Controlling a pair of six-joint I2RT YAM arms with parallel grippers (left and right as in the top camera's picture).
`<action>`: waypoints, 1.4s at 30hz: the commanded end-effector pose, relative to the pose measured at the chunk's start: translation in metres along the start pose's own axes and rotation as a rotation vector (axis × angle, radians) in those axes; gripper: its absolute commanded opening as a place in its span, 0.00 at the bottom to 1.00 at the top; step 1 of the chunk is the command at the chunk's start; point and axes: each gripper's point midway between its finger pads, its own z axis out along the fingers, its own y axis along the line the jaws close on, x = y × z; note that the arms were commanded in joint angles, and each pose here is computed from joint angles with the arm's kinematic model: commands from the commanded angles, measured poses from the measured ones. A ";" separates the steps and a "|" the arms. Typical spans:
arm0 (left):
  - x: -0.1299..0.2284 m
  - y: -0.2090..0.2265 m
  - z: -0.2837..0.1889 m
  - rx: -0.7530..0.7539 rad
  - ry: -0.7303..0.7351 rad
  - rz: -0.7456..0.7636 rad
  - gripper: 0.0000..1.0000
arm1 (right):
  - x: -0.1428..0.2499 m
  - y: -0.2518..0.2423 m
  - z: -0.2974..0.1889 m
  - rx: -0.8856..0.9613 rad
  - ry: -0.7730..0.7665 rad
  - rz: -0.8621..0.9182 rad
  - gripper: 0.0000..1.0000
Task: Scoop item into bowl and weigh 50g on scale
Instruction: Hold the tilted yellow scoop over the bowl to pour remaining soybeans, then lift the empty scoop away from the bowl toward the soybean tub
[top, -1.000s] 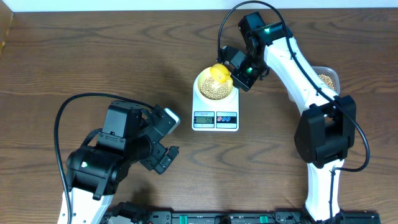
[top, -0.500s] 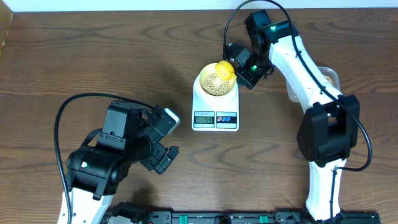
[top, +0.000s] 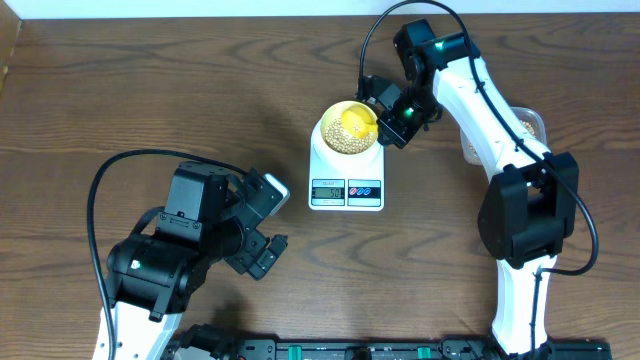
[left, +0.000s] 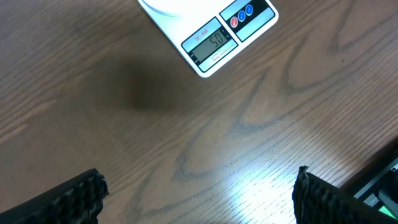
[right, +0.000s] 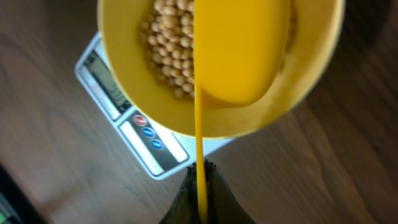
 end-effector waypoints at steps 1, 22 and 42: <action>-0.007 0.004 -0.008 -0.020 -0.023 0.006 0.98 | -0.010 0.013 -0.006 -0.063 -0.051 0.003 0.01; -0.008 0.004 -0.008 -0.020 -0.023 0.007 0.98 | 0.022 0.001 -0.092 -0.146 -0.210 0.175 0.01; -0.007 0.004 -0.008 -0.020 -0.023 0.007 0.98 | 0.198 -0.118 -0.148 0.420 0.214 0.714 0.02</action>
